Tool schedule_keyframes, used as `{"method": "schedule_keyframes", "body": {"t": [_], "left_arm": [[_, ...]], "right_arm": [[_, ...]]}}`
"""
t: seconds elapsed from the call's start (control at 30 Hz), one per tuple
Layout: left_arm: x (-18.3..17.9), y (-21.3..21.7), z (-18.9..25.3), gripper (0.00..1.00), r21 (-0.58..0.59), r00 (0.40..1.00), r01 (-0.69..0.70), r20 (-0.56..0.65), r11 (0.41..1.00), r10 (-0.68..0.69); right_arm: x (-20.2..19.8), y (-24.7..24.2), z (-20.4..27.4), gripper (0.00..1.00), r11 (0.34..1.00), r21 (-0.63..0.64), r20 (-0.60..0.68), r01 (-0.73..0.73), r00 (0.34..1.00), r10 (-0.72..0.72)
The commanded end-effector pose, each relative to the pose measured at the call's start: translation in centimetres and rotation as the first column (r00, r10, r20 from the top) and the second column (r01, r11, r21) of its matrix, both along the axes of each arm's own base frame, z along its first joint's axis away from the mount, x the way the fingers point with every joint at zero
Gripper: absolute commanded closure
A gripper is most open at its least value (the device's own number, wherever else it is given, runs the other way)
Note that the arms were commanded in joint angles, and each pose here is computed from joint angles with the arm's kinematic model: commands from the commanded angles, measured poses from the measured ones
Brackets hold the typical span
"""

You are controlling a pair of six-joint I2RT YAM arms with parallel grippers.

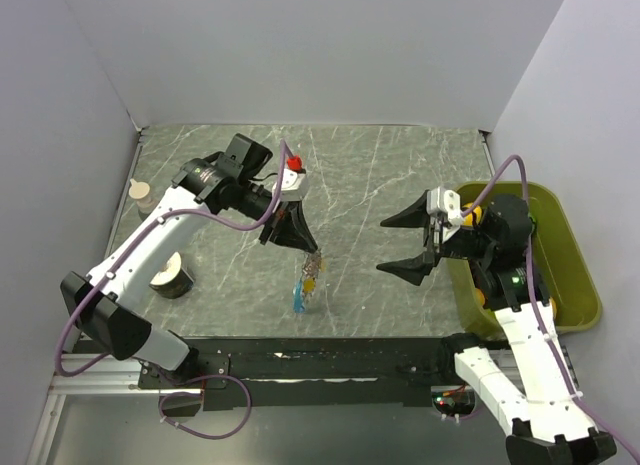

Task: Remove the keys from the keyring
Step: Remove the key from the keyring.

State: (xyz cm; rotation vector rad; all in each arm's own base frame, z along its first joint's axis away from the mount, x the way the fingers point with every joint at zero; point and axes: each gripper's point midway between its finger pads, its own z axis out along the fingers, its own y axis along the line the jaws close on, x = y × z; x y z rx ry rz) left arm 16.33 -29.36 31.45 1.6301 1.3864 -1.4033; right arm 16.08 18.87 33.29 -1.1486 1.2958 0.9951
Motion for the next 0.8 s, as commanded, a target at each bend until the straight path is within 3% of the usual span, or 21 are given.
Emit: {"method": "schedule_keyframes", "body": {"t": [0.0, 0.3, 0.77], "left_arm": [[-1.9, -0.1, 2.3, 0.99, -0.120, 0.993, 0.116, 0.012, 0.986, -0.116], [-0.6, -1.0, 1.7, 0.99, -0.107, 0.998, 0.043, -0.044, 0.993, -0.048], [1.8, -2.4, 0.9, 0.99, -0.067, 0.994, -0.025, -0.110, 0.997, 0.017]], "right_arm": [[0.1, 0.7, 0.1, 0.07, 1.000, 0.002, 0.012, -0.027, 1.000, 0.027], [0.1, 2.4, -1.1, 0.11, 0.999, -0.028, 0.008, -0.031, 0.999, 0.032], [1.2, 5.2, -3.1, 0.27, 0.998, -0.044, -0.074, -0.040, 0.997, 0.037]]}}
